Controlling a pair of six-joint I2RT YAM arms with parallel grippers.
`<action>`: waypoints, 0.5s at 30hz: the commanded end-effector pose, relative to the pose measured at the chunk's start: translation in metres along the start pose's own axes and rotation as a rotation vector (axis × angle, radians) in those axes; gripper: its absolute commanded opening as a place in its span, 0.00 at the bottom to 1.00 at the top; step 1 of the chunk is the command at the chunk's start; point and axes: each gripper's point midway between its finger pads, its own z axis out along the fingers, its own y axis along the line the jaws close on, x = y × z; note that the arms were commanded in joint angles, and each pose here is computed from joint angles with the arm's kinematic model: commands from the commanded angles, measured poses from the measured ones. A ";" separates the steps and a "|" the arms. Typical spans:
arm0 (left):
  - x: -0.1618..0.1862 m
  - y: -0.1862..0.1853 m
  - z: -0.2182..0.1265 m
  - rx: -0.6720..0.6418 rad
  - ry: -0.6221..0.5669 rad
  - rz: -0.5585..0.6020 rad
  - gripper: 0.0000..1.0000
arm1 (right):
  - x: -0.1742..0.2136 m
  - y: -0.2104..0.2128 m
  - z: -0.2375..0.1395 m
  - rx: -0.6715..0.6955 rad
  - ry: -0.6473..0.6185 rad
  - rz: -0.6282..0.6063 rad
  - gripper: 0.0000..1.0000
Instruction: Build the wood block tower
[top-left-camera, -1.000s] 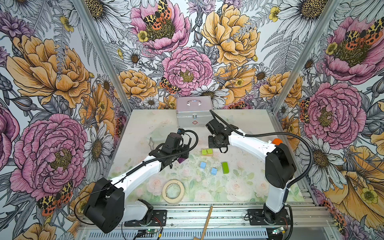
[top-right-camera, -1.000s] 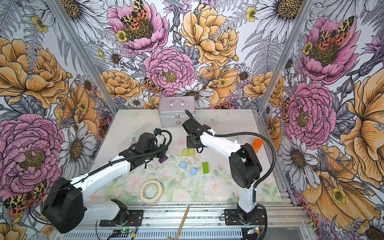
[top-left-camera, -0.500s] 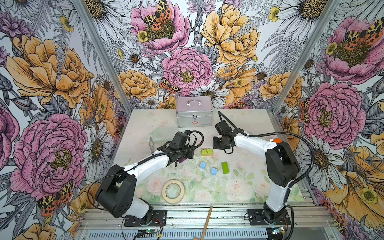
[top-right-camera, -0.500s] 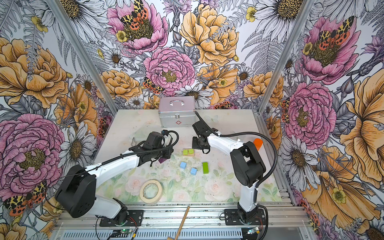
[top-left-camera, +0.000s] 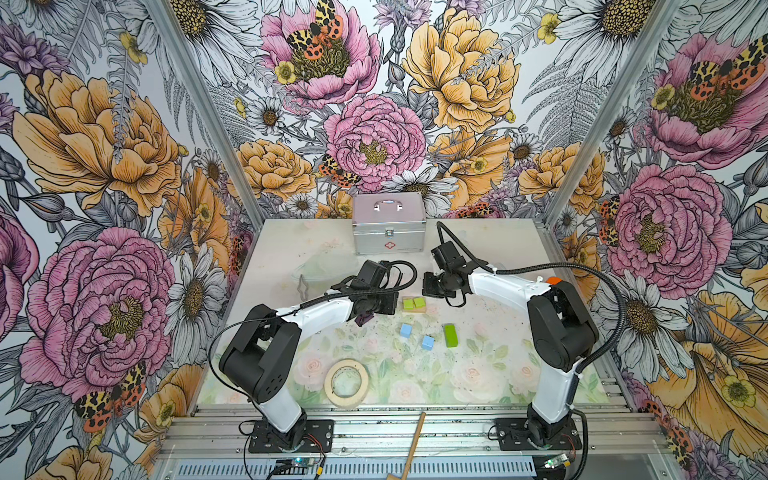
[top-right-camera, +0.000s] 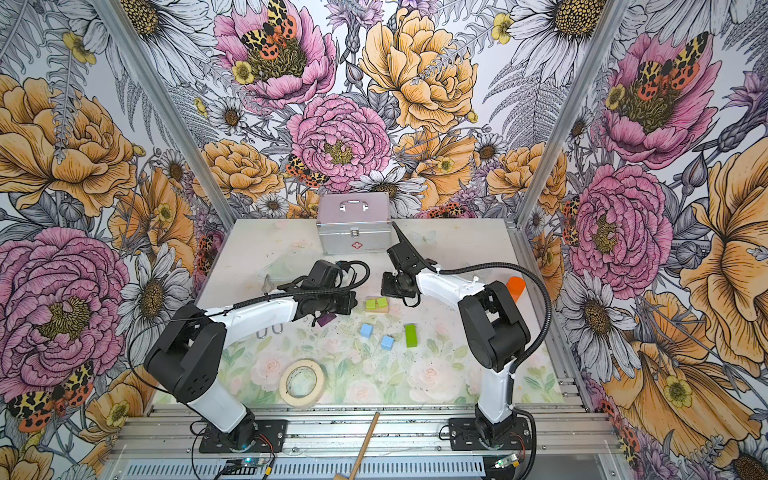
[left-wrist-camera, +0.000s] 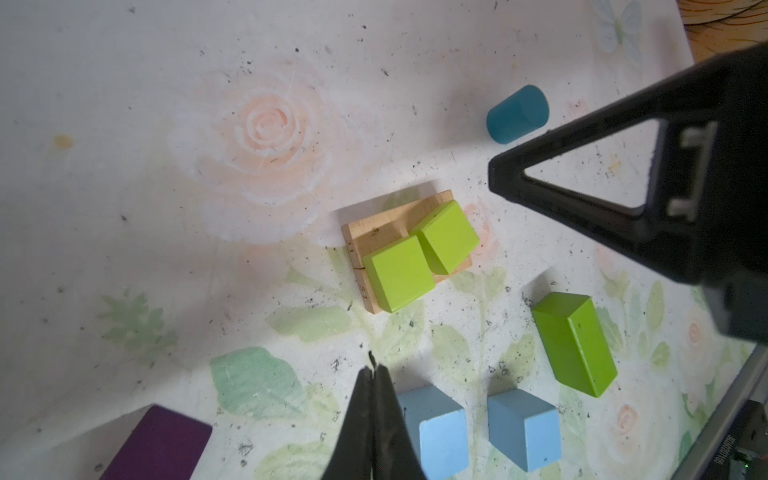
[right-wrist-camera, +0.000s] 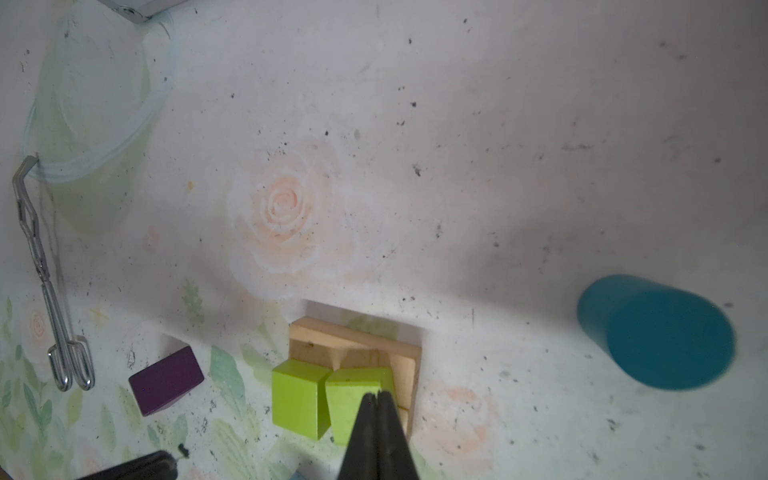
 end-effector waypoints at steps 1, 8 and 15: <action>-0.007 -0.009 0.005 0.040 -0.004 -0.009 0.00 | 0.002 -0.006 0.007 -0.004 0.004 0.009 0.00; -0.007 -0.008 0.011 0.057 0.007 -0.021 0.00 | 0.003 -0.009 0.010 -0.057 -0.002 0.045 0.00; -0.006 -0.009 0.019 0.072 0.022 -0.032 0.00 | 0.005 -0.010 0.011 -0.065 -0.003 0.050 0.00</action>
